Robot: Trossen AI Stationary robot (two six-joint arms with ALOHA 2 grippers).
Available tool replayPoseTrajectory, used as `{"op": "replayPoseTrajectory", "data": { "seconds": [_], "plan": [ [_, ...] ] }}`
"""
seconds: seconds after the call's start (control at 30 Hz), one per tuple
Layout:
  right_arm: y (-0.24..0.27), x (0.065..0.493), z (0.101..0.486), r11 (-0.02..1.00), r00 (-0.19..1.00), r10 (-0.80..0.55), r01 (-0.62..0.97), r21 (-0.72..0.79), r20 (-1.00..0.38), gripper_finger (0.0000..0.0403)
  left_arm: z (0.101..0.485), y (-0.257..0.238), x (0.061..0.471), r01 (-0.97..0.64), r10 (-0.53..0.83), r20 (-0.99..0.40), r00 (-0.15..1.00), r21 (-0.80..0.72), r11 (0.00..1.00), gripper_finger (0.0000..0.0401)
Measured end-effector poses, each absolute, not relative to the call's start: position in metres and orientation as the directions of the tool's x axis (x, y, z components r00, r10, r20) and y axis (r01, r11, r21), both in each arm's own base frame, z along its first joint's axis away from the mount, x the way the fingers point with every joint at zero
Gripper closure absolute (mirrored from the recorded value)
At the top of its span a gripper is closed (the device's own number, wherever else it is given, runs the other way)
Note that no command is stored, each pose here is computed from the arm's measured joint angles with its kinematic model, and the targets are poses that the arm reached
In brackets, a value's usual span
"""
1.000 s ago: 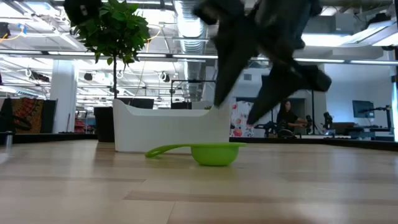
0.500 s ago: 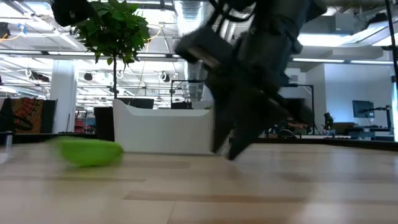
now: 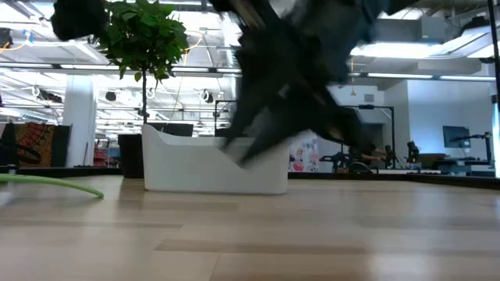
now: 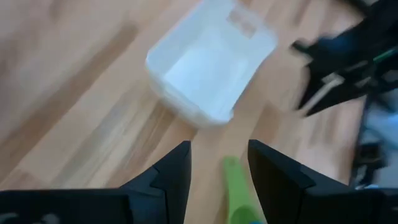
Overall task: Nest measuring cups in basket
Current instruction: Stack the green measuring cup into the red measuring cup
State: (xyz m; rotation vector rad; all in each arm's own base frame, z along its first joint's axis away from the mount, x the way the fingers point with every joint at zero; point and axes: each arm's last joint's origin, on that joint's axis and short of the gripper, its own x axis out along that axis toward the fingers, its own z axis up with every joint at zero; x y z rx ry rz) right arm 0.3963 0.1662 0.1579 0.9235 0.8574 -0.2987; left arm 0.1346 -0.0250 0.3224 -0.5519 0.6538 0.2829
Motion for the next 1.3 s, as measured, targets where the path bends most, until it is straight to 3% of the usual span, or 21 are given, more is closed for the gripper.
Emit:
{"op": "replayPoseTrajectory", "data": {
  "seconds": [0.1,0.2,0.33,0.47,0.87,1.3],
  "plan": [
    [0.168,0.403,0.159,0.606,0.687,0.147,0.506,0.614,-0.712,0.0307,0.294,-0.029,0.144,-0.403,0.017,-0.689,0.724,-0.403,0.822,0.0256],
    [0.164,0.402,0.158,0.512,0.682,0.109,0.585,0.629,-0.723,0.0324,0.264,-0.035,0.160,-0.381,-0.060,-0.692,0.720,-0.465,0.799,0.0256],
    [0.166,0.400,0.158,0.411,0.699,0.040,0.640,0.649,-0.714,0.0350,0.231,-0.040,0.175,-0.422,-0.063,-0.729,0.682,-0.461,0.781,0.0255],
    [0.178,0.397,0.161,0.387,0.716,0.051,0.628,0.675,-0.696,0.0362,0.213,-0.046,0.187,-0.433,-0.086,-0.792,0.604,-0.416,0.799,0.0252],
    [0.200,0.387,0.163,0.386,0.714,0.060,0.628,0.675,-0.698,0.0356,0.173,-0.087,0.222,-0.334,-0.245,-0.810,0.533,-0.468,0.819,0.0209],
    [0.203,0.382,0.161,0.448,0.673,0.107,0.624,0.640,-0.732,0.0356,0.146,-0.106,0.241,-0.423,-0.194,-0.896,0.400,-0.368,0.828,0.0123]
  ]
}}
